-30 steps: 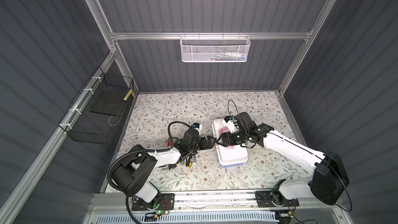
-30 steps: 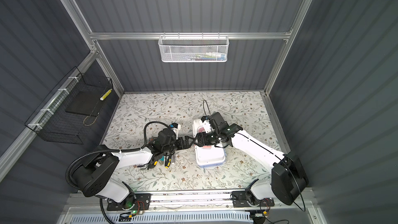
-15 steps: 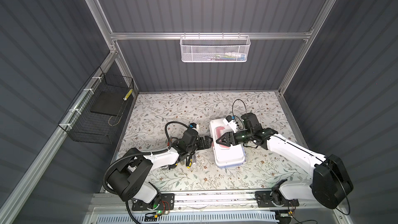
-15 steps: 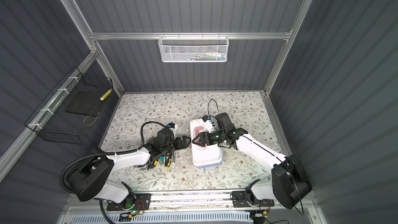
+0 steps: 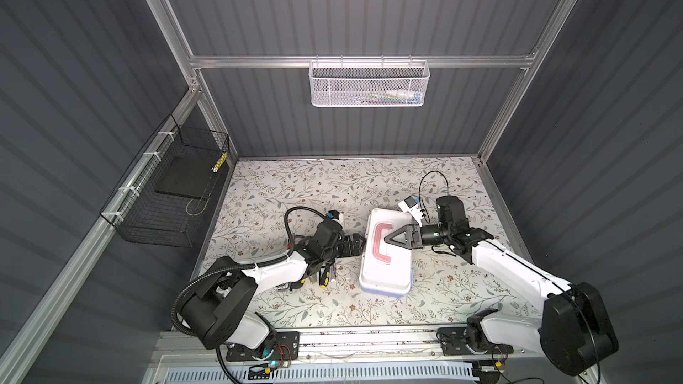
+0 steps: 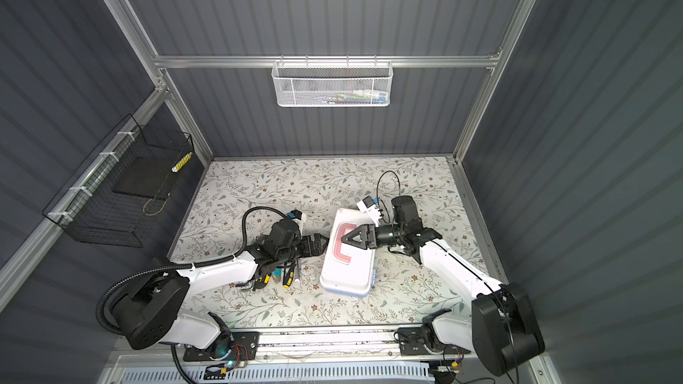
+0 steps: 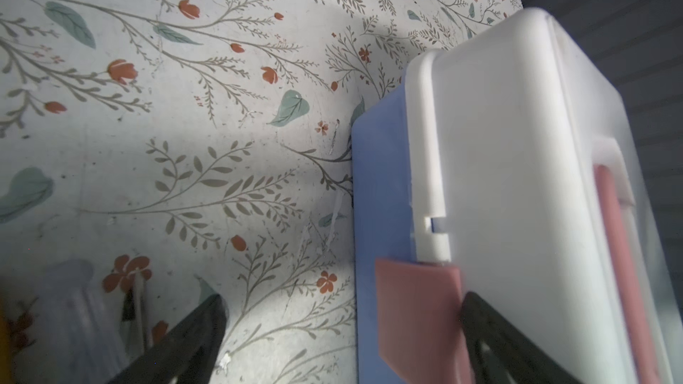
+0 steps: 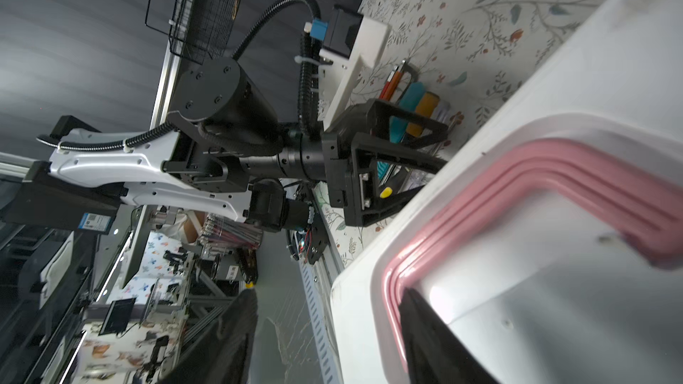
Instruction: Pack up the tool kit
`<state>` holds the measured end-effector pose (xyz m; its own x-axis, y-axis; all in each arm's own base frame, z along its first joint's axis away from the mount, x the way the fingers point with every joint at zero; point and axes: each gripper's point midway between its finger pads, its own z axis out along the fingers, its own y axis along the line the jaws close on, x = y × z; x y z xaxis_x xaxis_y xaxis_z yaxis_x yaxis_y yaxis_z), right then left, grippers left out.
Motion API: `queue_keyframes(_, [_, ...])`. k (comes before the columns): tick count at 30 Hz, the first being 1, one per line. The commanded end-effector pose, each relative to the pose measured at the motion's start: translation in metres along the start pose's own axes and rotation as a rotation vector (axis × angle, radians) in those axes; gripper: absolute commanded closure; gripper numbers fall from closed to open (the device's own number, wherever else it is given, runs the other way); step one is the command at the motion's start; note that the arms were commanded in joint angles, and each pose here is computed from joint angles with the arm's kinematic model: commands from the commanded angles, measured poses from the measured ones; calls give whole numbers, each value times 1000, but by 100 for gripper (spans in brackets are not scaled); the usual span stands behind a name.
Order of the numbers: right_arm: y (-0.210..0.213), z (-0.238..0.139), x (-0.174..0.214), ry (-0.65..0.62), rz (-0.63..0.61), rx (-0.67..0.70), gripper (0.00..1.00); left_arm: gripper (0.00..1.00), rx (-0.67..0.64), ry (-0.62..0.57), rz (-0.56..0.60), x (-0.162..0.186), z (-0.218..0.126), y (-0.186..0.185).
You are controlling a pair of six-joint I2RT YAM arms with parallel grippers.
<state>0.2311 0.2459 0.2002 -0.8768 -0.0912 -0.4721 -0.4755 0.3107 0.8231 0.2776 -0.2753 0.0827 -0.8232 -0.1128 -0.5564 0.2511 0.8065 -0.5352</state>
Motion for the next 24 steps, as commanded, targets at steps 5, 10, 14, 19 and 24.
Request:
queue_keyframes(5, [-22,-21,4,-21,164,514,35,1,-18,14,39,-1,-7,-2])
queue_keyframes(10, [-12,-14,4,-41,178,657,34,1,4,38,33,6,-4,-4])
queue_keyframes(14, [-12,0,8,-18,189,690,34,1,8,34,29,15,-4,0])
queue_keyframes(19, [-19,10,9,7,193,760,34,0,16,50,28,26,-7,3])
queue_keyframes(24, [-22,26,11,34,198,769,33,1,24,51,43,32,-15,2])
